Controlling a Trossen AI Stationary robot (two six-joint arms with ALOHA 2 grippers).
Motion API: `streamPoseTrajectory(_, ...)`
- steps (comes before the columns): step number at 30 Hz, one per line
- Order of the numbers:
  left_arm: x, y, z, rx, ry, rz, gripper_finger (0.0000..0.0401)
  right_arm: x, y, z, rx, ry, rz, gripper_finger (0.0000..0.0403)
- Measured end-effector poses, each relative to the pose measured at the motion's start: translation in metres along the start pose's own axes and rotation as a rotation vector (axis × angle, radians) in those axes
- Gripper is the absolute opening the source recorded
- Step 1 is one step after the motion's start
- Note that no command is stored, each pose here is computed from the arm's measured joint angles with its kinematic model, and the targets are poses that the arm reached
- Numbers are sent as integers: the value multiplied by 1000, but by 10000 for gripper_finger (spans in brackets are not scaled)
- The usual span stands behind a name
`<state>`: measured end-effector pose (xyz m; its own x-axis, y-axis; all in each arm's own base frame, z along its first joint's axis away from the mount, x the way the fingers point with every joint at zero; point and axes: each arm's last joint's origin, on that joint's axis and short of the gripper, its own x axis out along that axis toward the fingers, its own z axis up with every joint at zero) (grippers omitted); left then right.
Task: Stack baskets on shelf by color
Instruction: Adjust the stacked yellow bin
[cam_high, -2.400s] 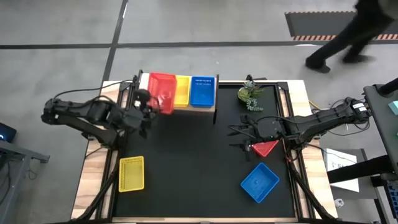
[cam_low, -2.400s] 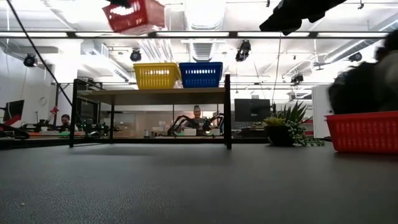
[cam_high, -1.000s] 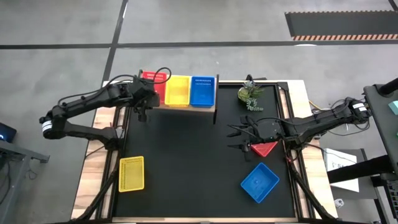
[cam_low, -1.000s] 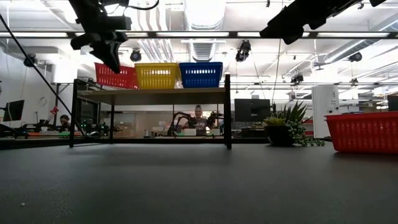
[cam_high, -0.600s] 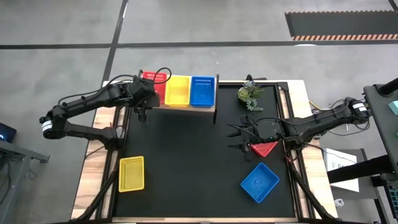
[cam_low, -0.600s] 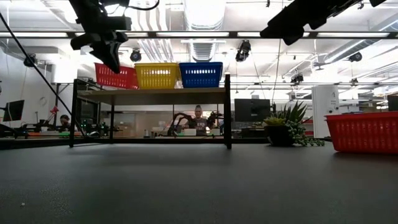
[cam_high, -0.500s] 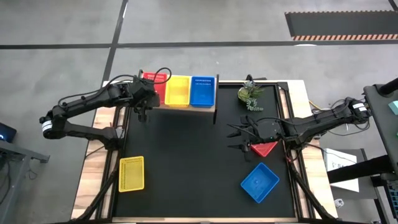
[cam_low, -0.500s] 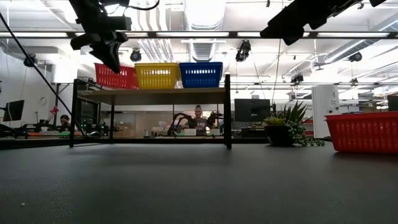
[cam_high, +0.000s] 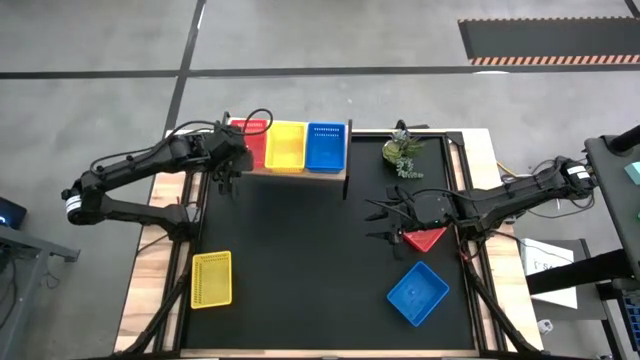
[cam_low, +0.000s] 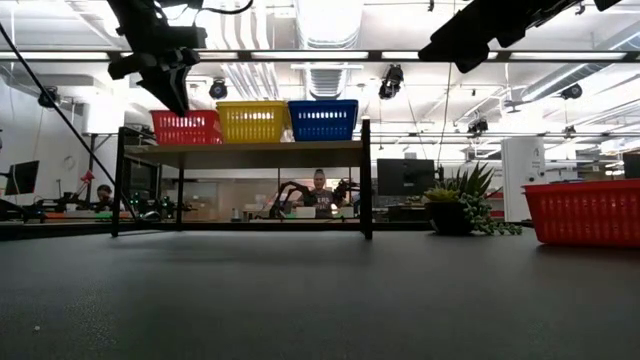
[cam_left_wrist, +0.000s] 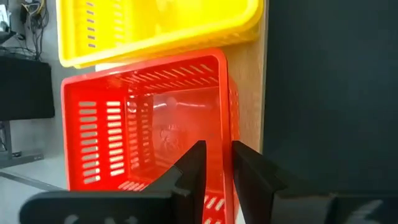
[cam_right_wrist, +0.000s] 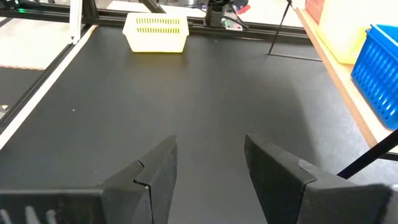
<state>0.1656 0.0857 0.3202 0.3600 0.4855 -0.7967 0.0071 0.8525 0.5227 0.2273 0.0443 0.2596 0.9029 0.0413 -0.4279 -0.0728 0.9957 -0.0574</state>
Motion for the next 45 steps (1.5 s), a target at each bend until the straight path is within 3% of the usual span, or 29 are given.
streamPoseTrajectory(12, -8, -1, -4, -8, -16, 10, 59, 0, 0, 0, 1, 0, 0, 178)
streamPoseTrajectory(18, -17, -7, -3, -130, -64, 7, 59, 0, 0, 0, 51, 0, 0, 178)
streamPoseTrajectory(27, -34, -29, 8, -310, -182, -70, 59, 0, 0, 0, 86, 0, -8, 178)
streamPoseTrajectory(36, -32, -63, 39, -306, -418, -148, 59, 0, 0, 0, 86, 0, -8, 178)
streamPoseTrajectory(45, 12, -82, 45, -283, -366, 63, 40, 0, 0, -1, 85, 3, -9, 178)
